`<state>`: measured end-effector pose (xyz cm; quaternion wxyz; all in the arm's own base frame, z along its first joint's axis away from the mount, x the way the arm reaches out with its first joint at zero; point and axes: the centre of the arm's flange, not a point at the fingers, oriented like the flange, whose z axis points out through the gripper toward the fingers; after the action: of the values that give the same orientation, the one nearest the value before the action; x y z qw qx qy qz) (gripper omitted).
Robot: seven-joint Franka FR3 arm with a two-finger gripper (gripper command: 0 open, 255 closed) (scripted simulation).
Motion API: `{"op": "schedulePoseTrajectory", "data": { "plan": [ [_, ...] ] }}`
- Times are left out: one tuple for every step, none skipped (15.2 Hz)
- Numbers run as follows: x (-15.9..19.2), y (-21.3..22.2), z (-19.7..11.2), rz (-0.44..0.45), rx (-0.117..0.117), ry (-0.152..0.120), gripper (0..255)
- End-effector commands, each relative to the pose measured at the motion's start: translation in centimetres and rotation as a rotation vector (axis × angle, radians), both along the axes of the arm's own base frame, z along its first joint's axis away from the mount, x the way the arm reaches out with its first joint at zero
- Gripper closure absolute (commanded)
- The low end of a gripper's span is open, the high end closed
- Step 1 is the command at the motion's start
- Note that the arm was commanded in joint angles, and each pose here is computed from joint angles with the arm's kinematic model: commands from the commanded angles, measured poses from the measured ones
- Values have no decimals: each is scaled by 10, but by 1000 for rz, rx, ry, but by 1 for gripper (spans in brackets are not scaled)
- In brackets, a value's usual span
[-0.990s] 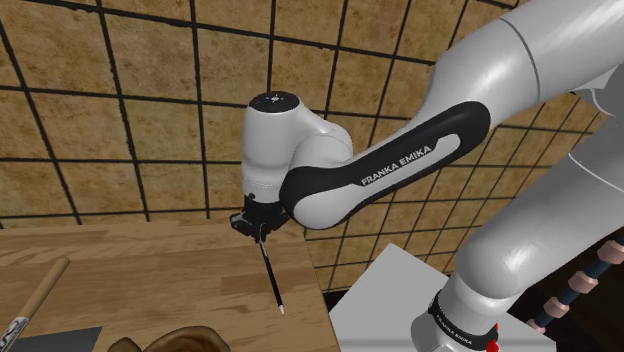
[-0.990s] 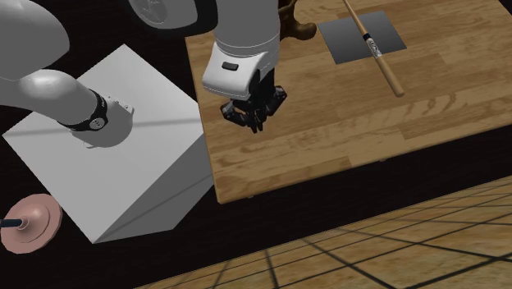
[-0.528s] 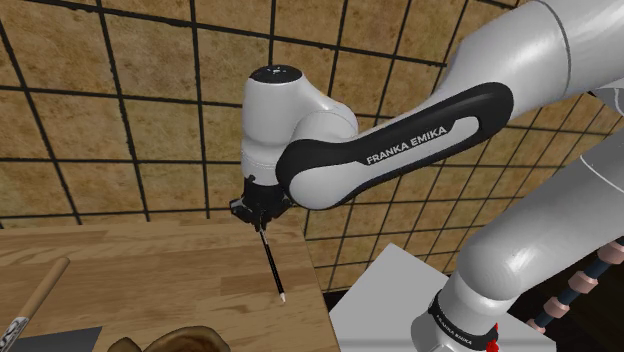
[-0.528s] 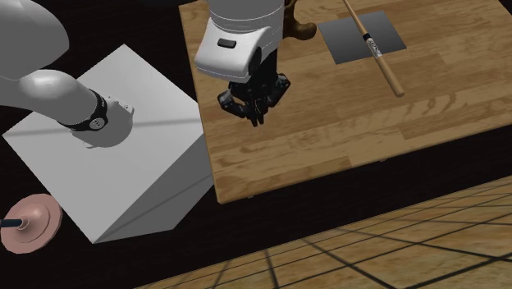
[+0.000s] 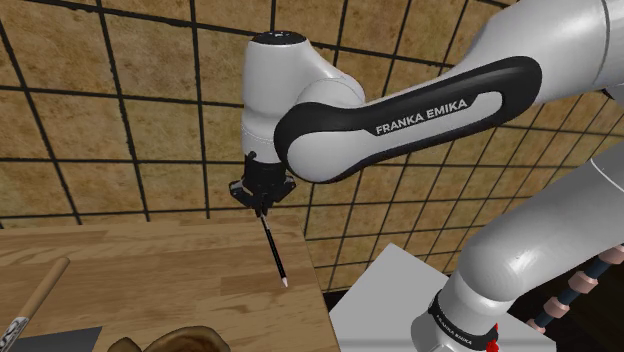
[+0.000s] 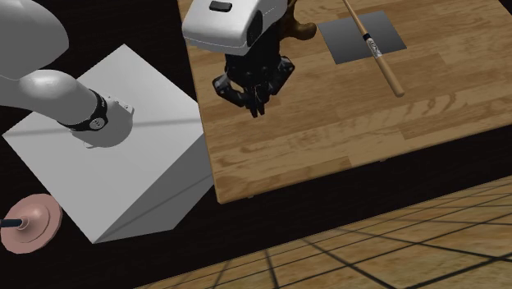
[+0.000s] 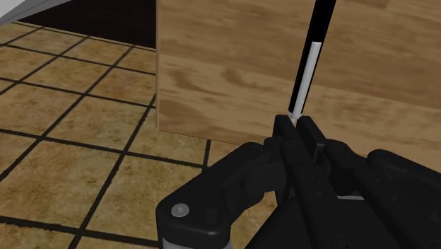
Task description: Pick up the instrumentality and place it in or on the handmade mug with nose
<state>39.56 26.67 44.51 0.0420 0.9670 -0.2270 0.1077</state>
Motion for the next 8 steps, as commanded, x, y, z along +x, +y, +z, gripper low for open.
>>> {"op": "schedulePoseTrajectory", "data": {
  "plan": [
    [0, 0, 11, 0, 0, 0, 255],
    [0, 0, 16, 0, 0, 0, 255],
    [0, 0, 22, 0, 0, 0, 255],
    [0, 0, 27, 0, 0, 0, 255],
    [0, 0, 32, 0, 0, 0, 255],
    [0, 0, 37, 0, 0, 0, 255],
    [0, 0, 43, 0, 0, 0, 255],
    [0, 0, 48, 0, 0, 0, 255]
  ]
}}
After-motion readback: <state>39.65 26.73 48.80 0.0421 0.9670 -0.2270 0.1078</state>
